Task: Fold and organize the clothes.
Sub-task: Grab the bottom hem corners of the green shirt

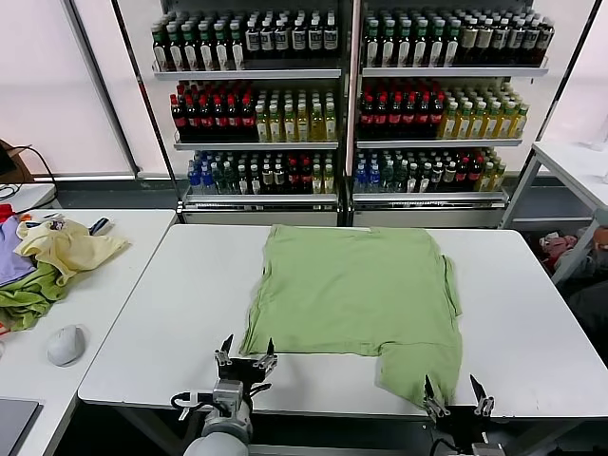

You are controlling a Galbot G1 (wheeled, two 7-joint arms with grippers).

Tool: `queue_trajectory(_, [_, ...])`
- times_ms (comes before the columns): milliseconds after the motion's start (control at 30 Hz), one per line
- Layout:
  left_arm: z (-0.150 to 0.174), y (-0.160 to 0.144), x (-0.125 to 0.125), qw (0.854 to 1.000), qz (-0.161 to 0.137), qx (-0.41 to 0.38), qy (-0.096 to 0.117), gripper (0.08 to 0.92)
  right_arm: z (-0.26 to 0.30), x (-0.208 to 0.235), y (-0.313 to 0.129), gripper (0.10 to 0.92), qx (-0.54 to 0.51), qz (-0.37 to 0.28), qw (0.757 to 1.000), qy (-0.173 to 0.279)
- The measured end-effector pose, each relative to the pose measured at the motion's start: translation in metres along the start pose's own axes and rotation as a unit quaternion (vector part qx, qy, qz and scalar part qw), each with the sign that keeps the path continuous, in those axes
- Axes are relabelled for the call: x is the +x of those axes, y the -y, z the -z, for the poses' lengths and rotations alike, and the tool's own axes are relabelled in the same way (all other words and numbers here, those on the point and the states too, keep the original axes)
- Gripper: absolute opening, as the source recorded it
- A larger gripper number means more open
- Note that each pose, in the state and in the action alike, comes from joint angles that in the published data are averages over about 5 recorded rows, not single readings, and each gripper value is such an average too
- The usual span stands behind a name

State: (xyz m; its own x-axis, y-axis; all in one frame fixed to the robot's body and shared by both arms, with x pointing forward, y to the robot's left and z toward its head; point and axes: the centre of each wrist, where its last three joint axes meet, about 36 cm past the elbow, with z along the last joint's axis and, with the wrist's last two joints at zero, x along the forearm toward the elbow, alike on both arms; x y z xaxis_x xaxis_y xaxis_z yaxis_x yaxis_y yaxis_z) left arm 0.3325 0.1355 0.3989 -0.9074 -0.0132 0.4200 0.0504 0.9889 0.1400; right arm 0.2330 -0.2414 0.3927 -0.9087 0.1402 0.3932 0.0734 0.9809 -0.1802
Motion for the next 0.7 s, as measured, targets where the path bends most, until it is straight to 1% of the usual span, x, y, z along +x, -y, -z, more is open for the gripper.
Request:
queue_trajectory(67, [-0.001,0.001,-0.004,1.0,0.0,-0.002,-0.007,0.8,-0.001,0.0,-0.001,0.784,-0.002,0.0,1.0,-0.005])
queue_trajectory(167, [-0.003,0.002,-0.008,1.0,-0.002,-0.003,-0.016,0.731,-0.003,-0.001,-0.003,0.705,-0.007,0.0,1.0,-0.013])
queue_trajectory(333, [-0.007,0.001,-0.014,1.0,-0.002,0.0,-0.03,0.585,-0.005,-0.002,-0.003,0.568,-0.017,0.003,1.0,-0.025])
queue_trajectory(533, [-0.008,0.0,-0.016,0.999,-0.008,0.011,-0.041,0.411,-0.007,-0.003,-0.003,0.395,-0.03,0.012,0.999,-0.035])
queue_trajectory(700, [-0.009,0.001,-0.014,0.999,-0.017,0.02,-0.047,0.264,-0.006,-0.004,-0.002,0.247,-0.041,0.023,0.998,-0.034])
